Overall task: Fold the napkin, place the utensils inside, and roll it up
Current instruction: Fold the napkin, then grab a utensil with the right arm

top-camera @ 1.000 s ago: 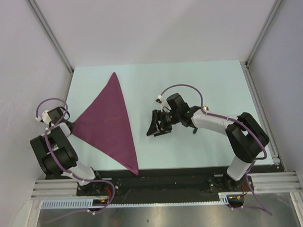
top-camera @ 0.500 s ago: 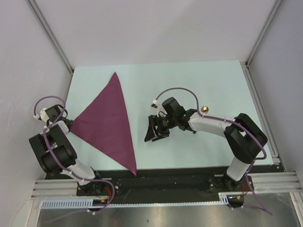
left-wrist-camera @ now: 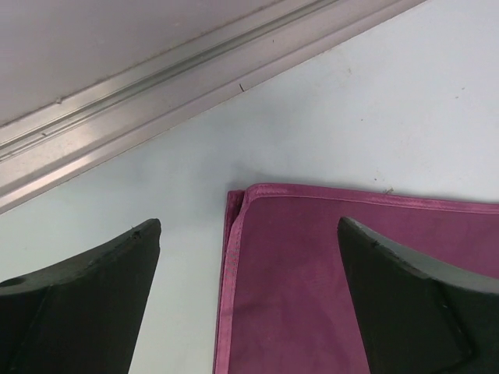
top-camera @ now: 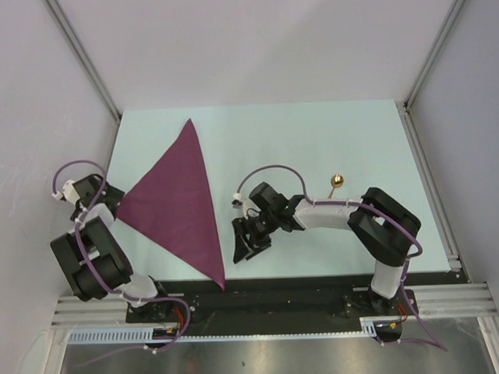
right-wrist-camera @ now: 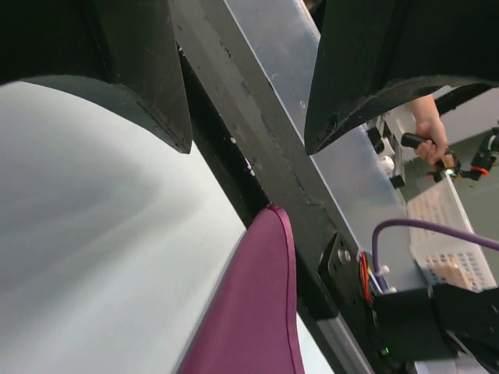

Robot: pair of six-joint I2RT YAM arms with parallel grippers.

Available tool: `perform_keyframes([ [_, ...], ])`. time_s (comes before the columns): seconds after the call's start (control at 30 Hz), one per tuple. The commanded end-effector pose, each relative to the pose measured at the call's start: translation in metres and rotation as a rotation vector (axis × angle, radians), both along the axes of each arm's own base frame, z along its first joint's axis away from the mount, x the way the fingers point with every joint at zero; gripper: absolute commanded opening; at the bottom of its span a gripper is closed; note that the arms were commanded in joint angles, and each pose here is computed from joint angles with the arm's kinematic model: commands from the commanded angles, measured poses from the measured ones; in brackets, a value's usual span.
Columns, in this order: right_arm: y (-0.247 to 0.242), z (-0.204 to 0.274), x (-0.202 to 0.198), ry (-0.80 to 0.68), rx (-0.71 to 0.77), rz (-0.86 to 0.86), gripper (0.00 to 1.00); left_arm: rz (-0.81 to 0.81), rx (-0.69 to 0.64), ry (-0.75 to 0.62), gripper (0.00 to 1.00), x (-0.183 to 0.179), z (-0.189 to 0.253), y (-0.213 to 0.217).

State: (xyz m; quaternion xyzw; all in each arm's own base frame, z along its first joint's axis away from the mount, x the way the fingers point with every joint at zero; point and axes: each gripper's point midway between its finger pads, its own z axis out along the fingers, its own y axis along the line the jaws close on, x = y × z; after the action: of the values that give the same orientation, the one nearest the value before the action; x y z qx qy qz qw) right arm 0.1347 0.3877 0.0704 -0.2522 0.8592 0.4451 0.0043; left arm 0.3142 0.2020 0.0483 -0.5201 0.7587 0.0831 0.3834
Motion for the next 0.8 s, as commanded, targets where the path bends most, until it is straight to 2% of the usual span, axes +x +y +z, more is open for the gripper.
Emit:
perform_keyframes([
  [0.0,0.0,-0.004,-0.02,-0.003,0.008,0.067,0.64,0.035,0.037,-0.061,1.0,-0.005,0.032,-0.003],
  [0.13,-0.011,0.007,0.007,-0.047,0.031,-0.066,0.64,0.015,0.091,-0.1,1.0,-0.004,0.057,-0.015],
  [0.17,-0.023,0.005,0.029,-0.078,0.006,-0.14,0.64,0.009,0.129,-0.111,1.0,-0.003,0.07,-0.021],
  [0.23,-0.046,0.011,0.048,-0.136,-0.058,-0.206,0.64,-0.009,0.15,-0.132,1.0,-0.001,0.083,-0.029],
  [0.27,-0.067,0.007,0.076,-0.195,-0.131,-0.304,0.64,-0.036,0.152,-0.136,1.0,0.002,0.087,-0.039],
  [0.33,-0.1,0.013,0.095,-0.254,-0.244,-0.396,0.64,-0.068,0.176,-0.193,1.0,0.004,0.109,-0.051],
  [0.37,-0.129,0.01,0.12,-0.323,-0.346,-0.509,0.64,-0.118,0.183,-0.213,1.0,0.009,0.117,-0.065],
  [0.47,-0.187,0.008,0.143,-0.38,-0.553,-0.66,0.65,-0.29,0.194,-0.338,1.0,0.019,0.165,-0.104],
  [0.5,-0.209,0.007,0.15,-0.362,-0.608,-0.709,0.65,-0.368,0.201,-0.418,1.0,0.023,0.195,-0.12],
  [0.6,-0.244,-0.001,0.162,-0.32,-0.688,-0.788,0.64,-0.638,0.197,-0.482,1.0,0.027,0.239,-0.166],
  [0.7,-0.264,-0.01,0.17,-0.274,-0.735,-0.832,0.64,-0.828,0.227,-0.395,1.0,0.024,0.244,-0.186],
  [0.77,-0.269,-0.017,0.174,-0.247,-0.753,-0.847,0.63,-0.839,0.262,-0.33,1.0,0.021,0.235,-0.181],
])
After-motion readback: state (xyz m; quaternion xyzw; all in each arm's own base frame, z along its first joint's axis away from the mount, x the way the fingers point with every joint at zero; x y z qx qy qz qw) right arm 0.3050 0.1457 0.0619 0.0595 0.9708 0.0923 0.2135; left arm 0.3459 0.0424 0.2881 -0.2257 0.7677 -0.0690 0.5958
